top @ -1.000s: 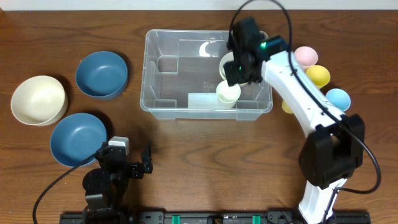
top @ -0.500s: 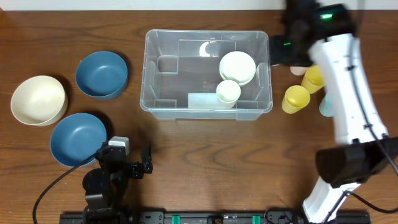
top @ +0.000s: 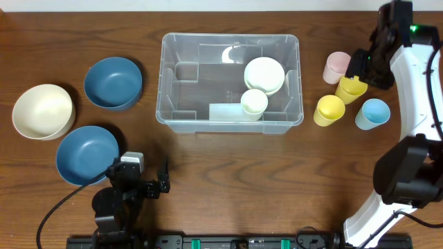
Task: Pack container
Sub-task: 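Raise the right gripper out of the bin toward the cups, then grasp the yellow cup at the back with the right gripper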
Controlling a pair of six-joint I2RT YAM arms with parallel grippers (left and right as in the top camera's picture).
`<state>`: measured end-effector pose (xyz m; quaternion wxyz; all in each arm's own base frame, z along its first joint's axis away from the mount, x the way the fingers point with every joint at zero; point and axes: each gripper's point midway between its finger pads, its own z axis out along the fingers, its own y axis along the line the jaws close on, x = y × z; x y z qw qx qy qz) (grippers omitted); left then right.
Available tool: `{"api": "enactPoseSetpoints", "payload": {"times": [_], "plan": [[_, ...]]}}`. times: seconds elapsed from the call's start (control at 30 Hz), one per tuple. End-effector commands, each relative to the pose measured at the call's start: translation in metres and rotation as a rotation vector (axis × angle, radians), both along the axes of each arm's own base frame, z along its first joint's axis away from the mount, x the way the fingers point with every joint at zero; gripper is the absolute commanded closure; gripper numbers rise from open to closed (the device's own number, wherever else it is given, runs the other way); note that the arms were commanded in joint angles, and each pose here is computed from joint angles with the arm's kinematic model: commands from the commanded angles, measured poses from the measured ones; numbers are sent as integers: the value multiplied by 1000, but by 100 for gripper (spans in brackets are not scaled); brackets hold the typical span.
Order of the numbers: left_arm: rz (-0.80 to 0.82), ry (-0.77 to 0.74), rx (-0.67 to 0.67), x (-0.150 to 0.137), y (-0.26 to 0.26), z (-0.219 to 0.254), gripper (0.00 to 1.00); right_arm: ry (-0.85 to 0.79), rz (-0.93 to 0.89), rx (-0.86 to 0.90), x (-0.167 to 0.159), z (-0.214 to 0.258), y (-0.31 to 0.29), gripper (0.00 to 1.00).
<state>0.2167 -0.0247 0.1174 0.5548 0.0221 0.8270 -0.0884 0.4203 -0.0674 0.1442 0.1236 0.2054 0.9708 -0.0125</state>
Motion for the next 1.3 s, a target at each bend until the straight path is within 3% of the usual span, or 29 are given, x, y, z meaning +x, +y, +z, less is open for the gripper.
{"api": "enactPoseSetpoints", "payload": {"times": [0.0, 0.37, 0.7, 0.8, 0.97, 1.27], "plan": [[4, 19, 16, 0, 2, -10, 2, -1, -44, -5, -6, -14, -21, 41], [4, 19, 16, 0, 2, -10, 2, -123, -28, 9, 19, -20, -49, 44], [4, 19, 16, 0, 2, -10, 2, 1, -3, 44, 21, -78, -38, 48], [4, 19, 16, 0, 2, -10, 2, 44, -5, 54, 18, -96, -37, 56], [4, 19, 16, 0, 2, -10, 2, 44, -10, 54, 20, -100, -38, 78], [4, 19, 16, 0, 2, -10, 2, -31, -31, 42, 26, -68, -40, 91]]}}
